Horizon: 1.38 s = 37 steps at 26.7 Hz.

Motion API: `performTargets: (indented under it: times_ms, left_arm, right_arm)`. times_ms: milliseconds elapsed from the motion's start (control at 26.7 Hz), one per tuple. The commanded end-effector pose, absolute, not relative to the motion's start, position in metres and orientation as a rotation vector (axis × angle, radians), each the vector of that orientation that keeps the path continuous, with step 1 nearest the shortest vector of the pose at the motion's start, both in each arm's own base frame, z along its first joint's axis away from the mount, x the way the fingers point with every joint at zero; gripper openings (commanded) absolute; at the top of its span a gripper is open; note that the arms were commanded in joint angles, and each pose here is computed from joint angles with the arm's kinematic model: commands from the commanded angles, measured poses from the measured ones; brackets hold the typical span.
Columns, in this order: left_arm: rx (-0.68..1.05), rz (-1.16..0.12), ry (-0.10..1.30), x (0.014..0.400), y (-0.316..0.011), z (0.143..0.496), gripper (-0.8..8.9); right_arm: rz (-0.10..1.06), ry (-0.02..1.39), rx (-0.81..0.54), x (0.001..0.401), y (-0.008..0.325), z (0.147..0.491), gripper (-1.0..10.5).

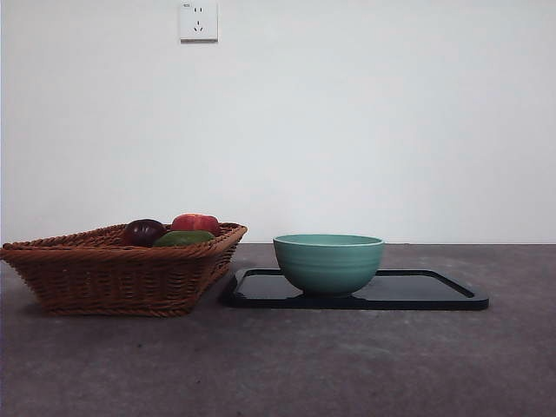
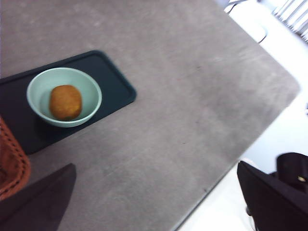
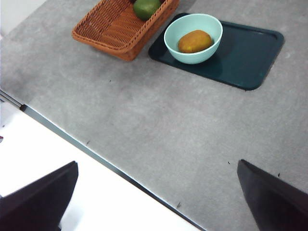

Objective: Pick up the wifruite, put it on the bowl, pick up the plate, put it on desk

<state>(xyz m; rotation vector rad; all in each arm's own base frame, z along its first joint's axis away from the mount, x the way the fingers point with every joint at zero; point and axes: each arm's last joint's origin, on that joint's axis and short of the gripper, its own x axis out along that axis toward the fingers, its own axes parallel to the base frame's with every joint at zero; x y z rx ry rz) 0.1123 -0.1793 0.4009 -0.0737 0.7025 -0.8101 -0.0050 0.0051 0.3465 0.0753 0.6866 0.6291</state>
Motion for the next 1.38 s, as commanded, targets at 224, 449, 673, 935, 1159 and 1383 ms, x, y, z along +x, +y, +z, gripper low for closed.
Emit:
performTargets:
  times_ms: [224,449,673,935,1159,1383]
  left_arm:
    - [0.048,-0.689,0.868,0.160,-0.218,0.397,5.59]
    - [0.189,-0.610,1.005,0.208,-0.247,0.371,5.59]
    - [0.295,-0.573,1.100,0.258,-0.277,0.335,5.59]
    - [0.328,-0.554,1.122,0.311,-0.304,0.305,5.60]
    - [0.337,-0.553,1.111,0.337,-0.317,0.278,5.59]
    - [0.338,-0.555,1.109,0.347,-0.326,0.256,5.59]
  right_arm:
    - [0.651,0.590,0.098,-0.001,0.007,0.354,6.1]
    - [0.654,0.569,0.101,0.000,0.008,0.356,6.1]
    - [0.653,0.568,0.101,0.000,0.008,0.356,6.1]
    - [0.651,0.576,0.100,0.000,0.008,0.355,6.1]
    - [0.647,0.587,0.097,0.000,0.008,0.354,6.1]
    - [0.644,0.601,0.099,-0.001,0.007,0.353,6.1]
